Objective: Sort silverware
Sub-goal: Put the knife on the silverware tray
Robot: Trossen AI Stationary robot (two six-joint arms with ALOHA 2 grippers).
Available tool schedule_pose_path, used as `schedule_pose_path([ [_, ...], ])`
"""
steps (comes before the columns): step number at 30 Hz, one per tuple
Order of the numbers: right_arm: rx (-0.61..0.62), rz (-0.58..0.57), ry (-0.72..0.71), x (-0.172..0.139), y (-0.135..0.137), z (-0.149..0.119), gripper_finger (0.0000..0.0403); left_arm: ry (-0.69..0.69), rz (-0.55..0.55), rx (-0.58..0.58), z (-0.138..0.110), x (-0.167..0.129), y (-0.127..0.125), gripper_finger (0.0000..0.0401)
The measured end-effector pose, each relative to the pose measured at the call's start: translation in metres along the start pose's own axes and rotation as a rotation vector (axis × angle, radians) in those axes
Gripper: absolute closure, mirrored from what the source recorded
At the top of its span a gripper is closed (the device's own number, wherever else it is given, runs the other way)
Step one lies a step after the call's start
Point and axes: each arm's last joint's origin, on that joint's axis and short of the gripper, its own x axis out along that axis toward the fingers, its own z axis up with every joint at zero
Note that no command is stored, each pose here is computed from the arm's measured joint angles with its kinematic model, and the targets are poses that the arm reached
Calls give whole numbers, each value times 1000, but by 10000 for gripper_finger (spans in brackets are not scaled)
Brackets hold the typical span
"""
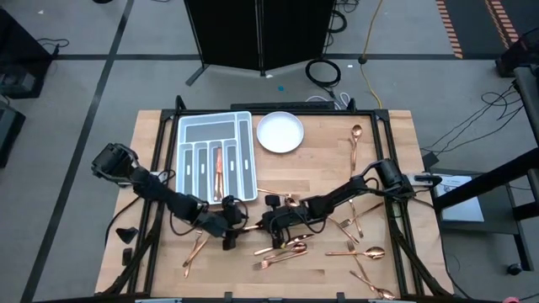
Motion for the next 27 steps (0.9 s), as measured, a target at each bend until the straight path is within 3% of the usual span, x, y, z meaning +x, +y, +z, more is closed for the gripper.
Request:
schedule_pose_path([
  [15, -47, -24, -64, 4, -9, 27, 384, 25, -47, -12, 2, 1, 3, 179],
  [27, -46, -26, -28, 5, -12, 25, 383, 20, -21, -28, 6, 4, 12, 264],
])
